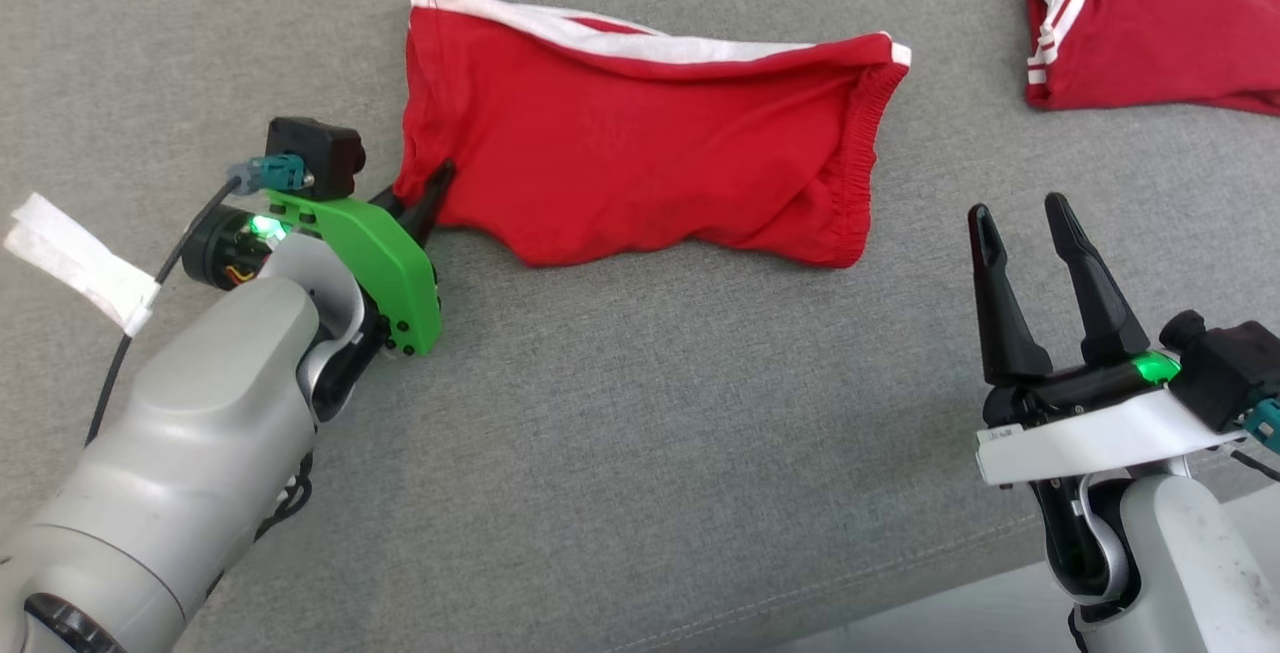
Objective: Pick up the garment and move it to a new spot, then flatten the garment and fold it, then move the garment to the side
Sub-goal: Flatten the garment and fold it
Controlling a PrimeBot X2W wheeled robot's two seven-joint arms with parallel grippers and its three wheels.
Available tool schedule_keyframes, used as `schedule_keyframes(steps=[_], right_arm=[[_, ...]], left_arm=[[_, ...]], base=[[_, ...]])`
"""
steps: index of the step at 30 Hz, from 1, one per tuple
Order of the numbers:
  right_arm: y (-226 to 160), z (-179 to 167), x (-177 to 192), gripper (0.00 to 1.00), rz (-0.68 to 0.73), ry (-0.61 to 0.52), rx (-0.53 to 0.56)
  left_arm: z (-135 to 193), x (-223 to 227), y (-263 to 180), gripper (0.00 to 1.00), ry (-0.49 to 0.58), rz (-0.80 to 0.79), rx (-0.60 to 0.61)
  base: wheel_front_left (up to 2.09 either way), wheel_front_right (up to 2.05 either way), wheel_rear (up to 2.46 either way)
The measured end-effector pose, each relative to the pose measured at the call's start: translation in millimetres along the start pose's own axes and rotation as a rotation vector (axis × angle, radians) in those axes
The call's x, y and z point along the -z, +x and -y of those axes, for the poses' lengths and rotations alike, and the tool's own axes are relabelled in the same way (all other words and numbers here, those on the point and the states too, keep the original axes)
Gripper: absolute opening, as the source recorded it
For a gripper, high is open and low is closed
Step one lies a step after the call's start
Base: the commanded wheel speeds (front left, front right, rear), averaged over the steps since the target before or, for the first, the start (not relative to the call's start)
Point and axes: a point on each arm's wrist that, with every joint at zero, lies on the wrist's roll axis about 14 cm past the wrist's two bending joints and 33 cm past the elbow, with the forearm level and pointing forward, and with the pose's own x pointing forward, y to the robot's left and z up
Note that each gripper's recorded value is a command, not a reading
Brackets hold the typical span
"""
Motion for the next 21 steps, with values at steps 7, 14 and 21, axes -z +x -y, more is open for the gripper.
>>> schedule_keyframes(steps=[7,14,21], right_arm=[[-14.8,-7.7,-5.1,1.0,-0.002,0.015,-0.001],[-25.1,-14.3,-12.4,1.0,0.008,0.032,-0.005],[-29.2,-22.3,-13.1,1.0,0.004,0.041,-0.019]], left_arm=[[4.5,-11.6,-37.6,0.0,-0.036,0.099,-0.036],[7.4,-5.2,-79.2,0.0,-0.08,0.15,-0.085],[14.8,18.1,-110.2,0.0,-0.161,0.167,-0.141]], base=[[0.0,0.0,0.0],[0.0,0.0,0.0],[0.0,0.0,0.0]])
